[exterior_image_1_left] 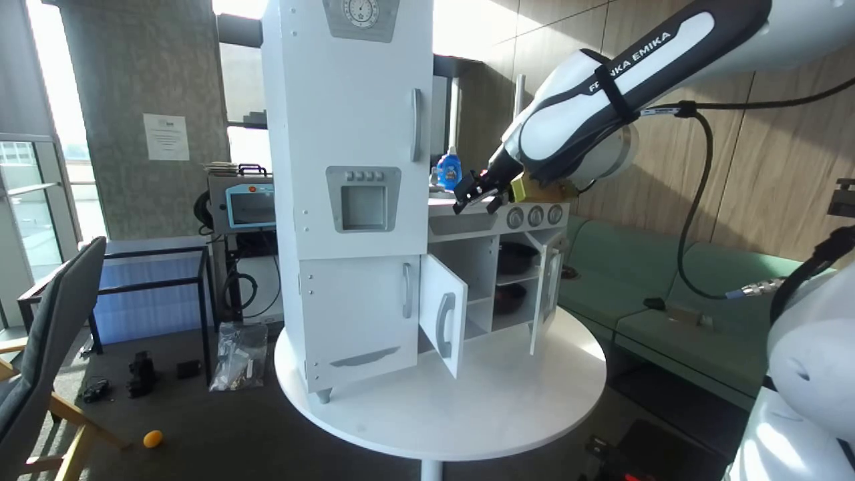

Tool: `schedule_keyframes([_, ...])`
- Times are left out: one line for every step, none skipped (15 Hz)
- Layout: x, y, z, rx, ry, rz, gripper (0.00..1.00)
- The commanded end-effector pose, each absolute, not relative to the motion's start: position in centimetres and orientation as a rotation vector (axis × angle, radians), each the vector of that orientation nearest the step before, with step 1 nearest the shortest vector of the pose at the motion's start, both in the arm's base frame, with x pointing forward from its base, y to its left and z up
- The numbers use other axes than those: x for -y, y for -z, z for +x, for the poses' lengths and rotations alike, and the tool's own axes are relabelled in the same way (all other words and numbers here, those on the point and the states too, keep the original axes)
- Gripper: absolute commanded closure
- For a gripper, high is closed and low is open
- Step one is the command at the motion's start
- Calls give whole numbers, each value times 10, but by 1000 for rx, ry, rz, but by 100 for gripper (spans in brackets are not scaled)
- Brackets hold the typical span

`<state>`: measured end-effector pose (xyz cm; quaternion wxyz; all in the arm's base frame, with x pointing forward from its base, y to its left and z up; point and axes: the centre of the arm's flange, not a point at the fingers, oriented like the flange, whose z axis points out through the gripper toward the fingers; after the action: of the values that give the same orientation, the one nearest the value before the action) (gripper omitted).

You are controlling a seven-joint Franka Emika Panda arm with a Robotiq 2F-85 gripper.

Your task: Close the bottom cupboard

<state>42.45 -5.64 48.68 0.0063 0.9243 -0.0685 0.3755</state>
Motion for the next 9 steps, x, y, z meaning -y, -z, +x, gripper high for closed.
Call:
schedule_keyframes([59, -511, 393, 71, -1050, 2990, 0])
schedule_keyframes([48, -511, 383, -6, -1008, 3029, 0])
schedule_keyframes([39, -513, 376, -79, -964, 3064, 0])
schedule_keyframes([24, -515, 369, -150, -956, 3084, 0])
schedule_keyframes([10, -519, 364, -222, -930, 3103, 0])
schedule_keyframes([-7, -521, 360, -287, -914, 3123, 0])
schedule_keyframes([-22, -521, 356, -333, -904, 3137, 0])
schedule_keyframes([-40, -517, 355, -375, -881, 3147, 0])
schedule_keyframes([-58, -511, 354, -411, -859, 3156, 0])
